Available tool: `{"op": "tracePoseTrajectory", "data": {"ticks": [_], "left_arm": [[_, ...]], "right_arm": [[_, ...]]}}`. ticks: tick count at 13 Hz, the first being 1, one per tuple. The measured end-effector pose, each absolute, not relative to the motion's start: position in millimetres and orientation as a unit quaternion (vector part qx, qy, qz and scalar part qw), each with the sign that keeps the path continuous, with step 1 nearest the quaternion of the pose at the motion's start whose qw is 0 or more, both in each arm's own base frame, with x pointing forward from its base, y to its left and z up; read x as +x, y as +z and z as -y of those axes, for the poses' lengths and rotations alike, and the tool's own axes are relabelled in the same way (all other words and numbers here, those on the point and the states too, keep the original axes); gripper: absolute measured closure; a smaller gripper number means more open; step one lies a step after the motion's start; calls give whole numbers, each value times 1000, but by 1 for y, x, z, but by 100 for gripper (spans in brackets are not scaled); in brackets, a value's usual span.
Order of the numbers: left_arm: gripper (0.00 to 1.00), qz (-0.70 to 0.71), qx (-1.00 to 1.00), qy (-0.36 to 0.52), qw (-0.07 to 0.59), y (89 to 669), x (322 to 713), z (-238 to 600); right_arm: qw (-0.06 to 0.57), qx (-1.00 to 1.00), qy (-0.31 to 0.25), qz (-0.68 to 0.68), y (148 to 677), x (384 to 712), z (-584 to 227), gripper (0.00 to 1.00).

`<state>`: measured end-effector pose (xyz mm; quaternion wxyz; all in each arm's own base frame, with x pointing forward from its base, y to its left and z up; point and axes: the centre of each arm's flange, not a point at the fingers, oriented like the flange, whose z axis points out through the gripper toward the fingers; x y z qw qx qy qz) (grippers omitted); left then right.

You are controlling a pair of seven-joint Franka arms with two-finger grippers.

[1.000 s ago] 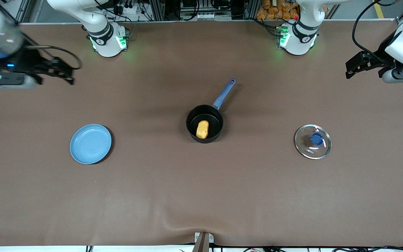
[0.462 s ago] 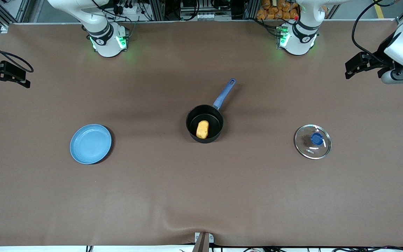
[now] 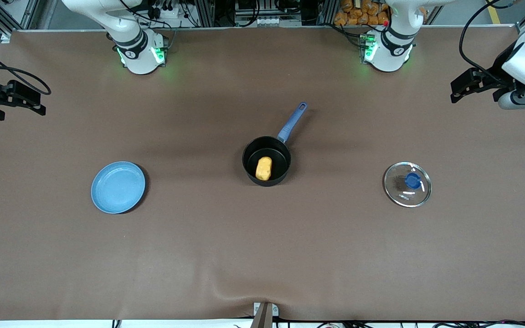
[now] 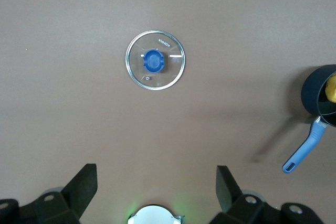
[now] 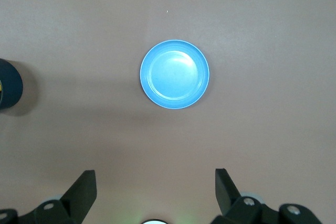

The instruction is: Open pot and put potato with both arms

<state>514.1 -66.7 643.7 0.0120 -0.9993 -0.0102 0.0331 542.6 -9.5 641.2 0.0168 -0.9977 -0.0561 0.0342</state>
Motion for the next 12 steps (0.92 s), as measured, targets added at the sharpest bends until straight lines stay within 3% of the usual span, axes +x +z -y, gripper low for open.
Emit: {"op": "tracePoseTrajectory", "data": {"ticks": [12], "left_arm": [[0, 15, -1000, 23, 10, 653, 515, 61]], "right_arm": [[17, -997, 35, 59, 641, 543, 6, 0]]}}
